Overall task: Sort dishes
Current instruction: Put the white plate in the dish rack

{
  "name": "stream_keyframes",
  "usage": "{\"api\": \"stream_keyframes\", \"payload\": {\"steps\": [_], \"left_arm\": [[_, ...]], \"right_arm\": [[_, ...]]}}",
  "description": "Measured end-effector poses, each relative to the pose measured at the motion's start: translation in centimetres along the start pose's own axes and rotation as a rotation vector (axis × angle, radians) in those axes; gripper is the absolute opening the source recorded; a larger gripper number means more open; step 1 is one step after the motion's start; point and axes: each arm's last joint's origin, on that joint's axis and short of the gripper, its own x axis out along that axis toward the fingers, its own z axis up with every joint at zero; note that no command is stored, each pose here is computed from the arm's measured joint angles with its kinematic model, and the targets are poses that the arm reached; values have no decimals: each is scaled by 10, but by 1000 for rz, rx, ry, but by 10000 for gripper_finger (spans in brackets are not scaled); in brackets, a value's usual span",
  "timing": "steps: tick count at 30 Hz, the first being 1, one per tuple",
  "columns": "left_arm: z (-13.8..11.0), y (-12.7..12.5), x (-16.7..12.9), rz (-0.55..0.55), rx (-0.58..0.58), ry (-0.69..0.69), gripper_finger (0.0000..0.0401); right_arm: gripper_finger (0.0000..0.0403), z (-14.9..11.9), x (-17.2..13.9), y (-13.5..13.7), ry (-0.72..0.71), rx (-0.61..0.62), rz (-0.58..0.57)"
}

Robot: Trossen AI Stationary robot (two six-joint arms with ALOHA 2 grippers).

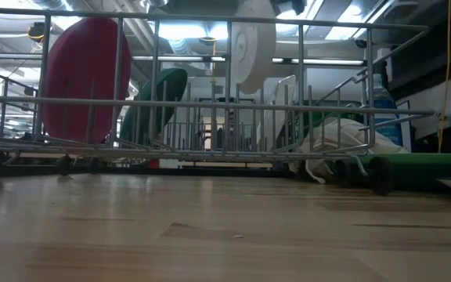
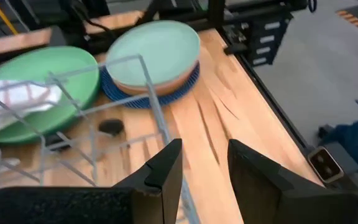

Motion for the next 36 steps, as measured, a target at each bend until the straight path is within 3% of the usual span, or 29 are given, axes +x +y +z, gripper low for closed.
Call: {"api": "stream_keyframes", "payload": {"steps": [16, 36], "left_arm": [[-3, -24, -3, -58, -9, 27, 117], [-4, -37, -6, -91, -2, 26, 117]], "right_arm": [[14, -16, 36, -11, 36, 92, -66], [14, -23, 37, -18, 48, 117, -182]]}}
